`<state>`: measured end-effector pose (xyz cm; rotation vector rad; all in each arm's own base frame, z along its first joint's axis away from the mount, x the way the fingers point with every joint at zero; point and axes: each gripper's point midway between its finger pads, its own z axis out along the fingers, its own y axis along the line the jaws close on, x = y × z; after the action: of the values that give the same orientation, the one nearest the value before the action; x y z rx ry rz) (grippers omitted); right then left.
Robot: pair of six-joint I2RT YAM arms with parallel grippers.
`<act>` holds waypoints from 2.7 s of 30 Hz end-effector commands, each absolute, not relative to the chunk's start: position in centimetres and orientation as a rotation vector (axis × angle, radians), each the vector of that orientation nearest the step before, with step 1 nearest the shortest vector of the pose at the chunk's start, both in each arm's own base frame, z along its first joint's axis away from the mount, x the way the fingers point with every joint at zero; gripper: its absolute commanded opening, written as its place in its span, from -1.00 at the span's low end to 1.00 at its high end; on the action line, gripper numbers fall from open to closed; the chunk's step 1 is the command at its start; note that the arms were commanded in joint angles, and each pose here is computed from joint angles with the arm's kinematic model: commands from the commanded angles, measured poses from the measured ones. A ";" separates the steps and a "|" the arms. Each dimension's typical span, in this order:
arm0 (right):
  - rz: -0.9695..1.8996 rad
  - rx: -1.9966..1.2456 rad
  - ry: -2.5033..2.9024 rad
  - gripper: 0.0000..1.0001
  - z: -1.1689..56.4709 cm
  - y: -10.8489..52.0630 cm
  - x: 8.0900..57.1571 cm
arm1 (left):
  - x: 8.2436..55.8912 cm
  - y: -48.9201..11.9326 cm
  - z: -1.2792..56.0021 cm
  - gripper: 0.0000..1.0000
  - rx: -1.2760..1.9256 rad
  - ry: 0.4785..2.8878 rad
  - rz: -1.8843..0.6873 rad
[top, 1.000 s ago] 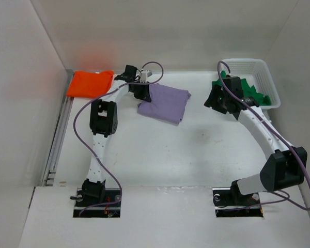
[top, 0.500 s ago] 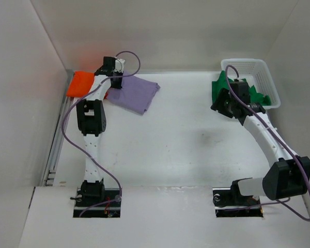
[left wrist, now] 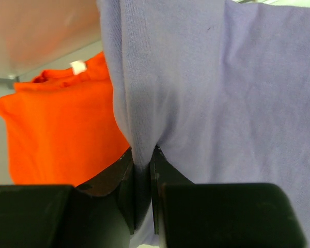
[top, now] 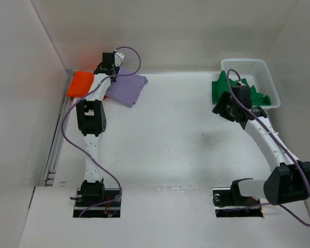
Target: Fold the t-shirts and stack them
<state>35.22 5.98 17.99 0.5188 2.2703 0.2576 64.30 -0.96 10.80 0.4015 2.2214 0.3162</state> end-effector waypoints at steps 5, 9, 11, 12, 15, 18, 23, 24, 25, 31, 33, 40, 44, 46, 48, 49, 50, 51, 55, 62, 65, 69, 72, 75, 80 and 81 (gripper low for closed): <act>0.240 0.537 2.208 0.20 18.9 4.7 34.9 | 65.3 6.1 26.0 -1.00 0.229 1.924 0.479; 0.237 0.543 2.209 0.20 18.8 4.5 34.6 | 65.1 8.8 27.4 -1.00 0.194 1.899 0.504; 0.234 0.542 2.216 0.20 18.6 4.5 34.5 | 64.9 10.0 28.1 -1.00 0.173 1.889 0.501; 0.234 0.542 2.216 0.20 18.5 4.5 34.4 | 64.8 10.7 28.3 -1.00 0.158 1.885 0.495; 0.238 0.542 2.220 0.21 18.4 4.6 34.4 | 64.5 12.4 28.1 -1.00 0.136 1.891 0.494; 0.242 0.540 2.227 0.21 18.3 4.7 34.4 | 64.2 14.2 27.5 -1.00 0.111 1.905 0.481; 0.246 0.538 2.238 0.21 18.1 5.0 34.6 | 64.3 15.6 26.0 -1.00 0.095 1.926 0.452; 0.246 0.538 2.240 0.21 18.1 5.0 34.7 | 64.4 15.7 25.6 -1.00 0.098 1.931 0.445; 0.245 0.538 2.243 0.21 18.1 5.0 34.7 | 64.5 16.0 25.2 -1.00 0.095 1.938 0.443; 0.237 0.521 2.264 0.22 18.1 5.4 35.0 | 64.9 18.4 23.2 -1.00 0.056 1.954 0.458; 0.236 0.516 2.270 0.22 18.2 5.6 35.1 | 65.0 19.3 22.4 -0.95 0.051 1.961 0.481; 0.243 0.489 2.283 0.23 18.4 6.6 35.5 | 64.0 24.0 20.1 -0.48 -0.020 1.999 0.688; 0.249 0.472 2.284 0.23 18.8 7.1 35.7 | 62.8 25.9 19.4 -0.14 -0.042 2.020 0.811; 0.253 0.464 2.279 0.23 19.1 7.3 35.8 | 62.3 26.4 19.9 -0.10 -0.056 2.014 0.839; 0.257 0.458 2.269 0.23 19.6 7.4 36.0 | 62.0 26.2 20.3 -0.09 -0.053 2.013 0.835; 0.259 0.450 2.261 0.23 20.0 7.4 36.1 | 61.9 25.9 20.6 -0.09 -0.044 2.013 0.828; 0.257 0.445 2.250 0.23 20.5 7.4 36.2 | 61.6 25.6 21.1 -0.08 -0.039 2.011 0.821; 0.257 0.441 2.240 0.23 20.9 7.3 36.3 | 61.4 24.9 21.6 -0.08 -0.025 2.007 0.803; 0.188 0.431 2.175 0.23 24.3 5.5 37.0 | 61.0 19.2 23.5 0.04 0.067 1.995 0.668; -0.136 0.510 2.125 0.34 26.7 -3.4 41.0 | 58.6 5.2 19.6 0.35 0.326 2.105 0.252; -0.180 0.535 2.127 0.41 25.6 -6.1 44.8 | 57.1 1.8 16.8 0.35 0.363 2.186 0.141; -0.138 0.634 2.095 0.40 24.0 -8.9 49.6 | 55.2 -0.4 14.5 0.35 0.390 2.266 0.071; -0.027 0.707 2.065 0.40 22.6 -9.4 53.1 | 54.2 -0.9 13.7 0.35 0.401 2.292 0.058; 0.109 0.797 2.047 0.40 20.7 -9.2 55.6 | 53.4 -1.0 13.2 0.35 0.405 2.315 0.061; 0.272 0.939 2.033 0.40 17.5 -8.7 57.6 | 52.5 -1.3 12.7 0.35 0.414 2.337 0.062; 0.292 0.953 2.039 0.40 16.8 -8.5 57.7 | 52.4 -1.3 12.6 0.35 0.415 2.341 0.065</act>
<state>54.75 -9.47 13.75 0.9133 2.1749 0.1169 52.48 -0.77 8.78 0.4352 2.4163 0.0752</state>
